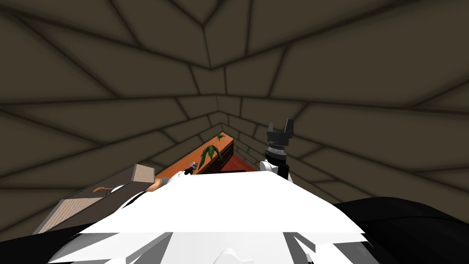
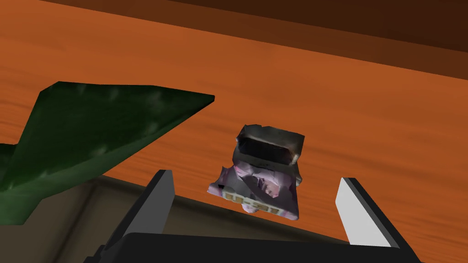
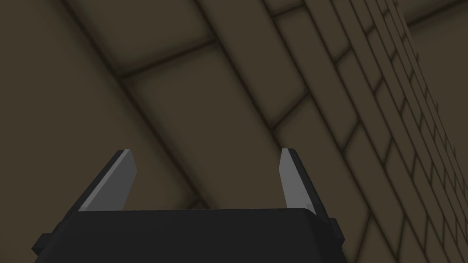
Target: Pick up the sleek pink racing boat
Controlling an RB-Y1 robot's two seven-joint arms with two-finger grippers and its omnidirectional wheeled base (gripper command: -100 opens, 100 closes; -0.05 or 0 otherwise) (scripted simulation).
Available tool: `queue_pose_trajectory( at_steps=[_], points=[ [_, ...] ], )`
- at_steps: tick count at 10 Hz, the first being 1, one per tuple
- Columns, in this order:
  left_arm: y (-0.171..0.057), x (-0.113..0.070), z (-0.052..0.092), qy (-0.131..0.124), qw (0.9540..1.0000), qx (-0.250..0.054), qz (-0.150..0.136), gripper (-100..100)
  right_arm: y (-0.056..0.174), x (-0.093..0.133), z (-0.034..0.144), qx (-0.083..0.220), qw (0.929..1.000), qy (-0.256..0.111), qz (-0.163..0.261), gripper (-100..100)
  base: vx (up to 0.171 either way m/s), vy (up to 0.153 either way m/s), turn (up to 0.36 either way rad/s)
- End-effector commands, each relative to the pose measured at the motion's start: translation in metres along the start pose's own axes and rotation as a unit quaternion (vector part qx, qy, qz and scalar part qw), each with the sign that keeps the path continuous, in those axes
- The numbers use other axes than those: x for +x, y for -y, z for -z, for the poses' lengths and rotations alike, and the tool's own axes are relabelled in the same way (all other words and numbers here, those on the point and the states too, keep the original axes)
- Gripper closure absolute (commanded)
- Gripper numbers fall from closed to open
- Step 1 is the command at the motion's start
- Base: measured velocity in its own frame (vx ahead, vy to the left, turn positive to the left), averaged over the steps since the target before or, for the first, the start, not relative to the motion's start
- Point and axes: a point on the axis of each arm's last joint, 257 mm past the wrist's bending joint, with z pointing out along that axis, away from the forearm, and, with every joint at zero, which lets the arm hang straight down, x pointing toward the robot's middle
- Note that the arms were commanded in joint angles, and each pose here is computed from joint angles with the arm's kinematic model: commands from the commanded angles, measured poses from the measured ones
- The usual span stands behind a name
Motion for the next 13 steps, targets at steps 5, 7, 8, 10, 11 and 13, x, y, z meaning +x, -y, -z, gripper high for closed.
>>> queue_pose_trajectory(
  at_steps=[5, 7, 8, 10, 11, 13],
  points=[
    [-0.078, -0.006, 0.014, 0.005, 0.9995, -0.017, 0.027, -100, 0.000, 0.000, 0.000, 0.000, 1.0000, 0.000, 0.000, 0, 0.066, -0.055, -0.138],
    [-0.078, -0.006, 0.014, 0.005, 0.9995, -0.017, 0.027, -100, 0.000, 0.000, 0.000, 0.000, 1.0000, 0.000, 0.000, 0, 0.017, -0.009, 0.013],
    [-0.106, -0.007, 0.021, 0.006, 0.9989, -0.029, 0.035, -100, 0.000, 0.000, 0.000, 0.000, 1.0000, 0.000, 0.000, 0, 0.029, -0.037, -0.179],
    [-0.088, -0.016, 0.018, 0.014, 0.9993, -0.011, 0.034, -100, 0.000, 0.000, 0.000, 0.000, 1.0000, 0.000, 0.000, 0, 0.035, -0.024, -0.033],
    [-0.103, -0.007, 0.021, 0.006, 0.9991, -0.021, 0.035, -100, 0.000, 0.000, 0.000, 0.000, 1.0000, 0.000, 0.000, 0, 0.012, 0.000, 0.011],
    [-0.129, -0.007, 0.030, 0.005, 0.9986, -0.027, 0.045, -100, 0.000, 0.000, 0.000, 0.000, 1.0000, 0.000, 0.000, 0, 0.040, -0.033, -0.127]
  ],
)
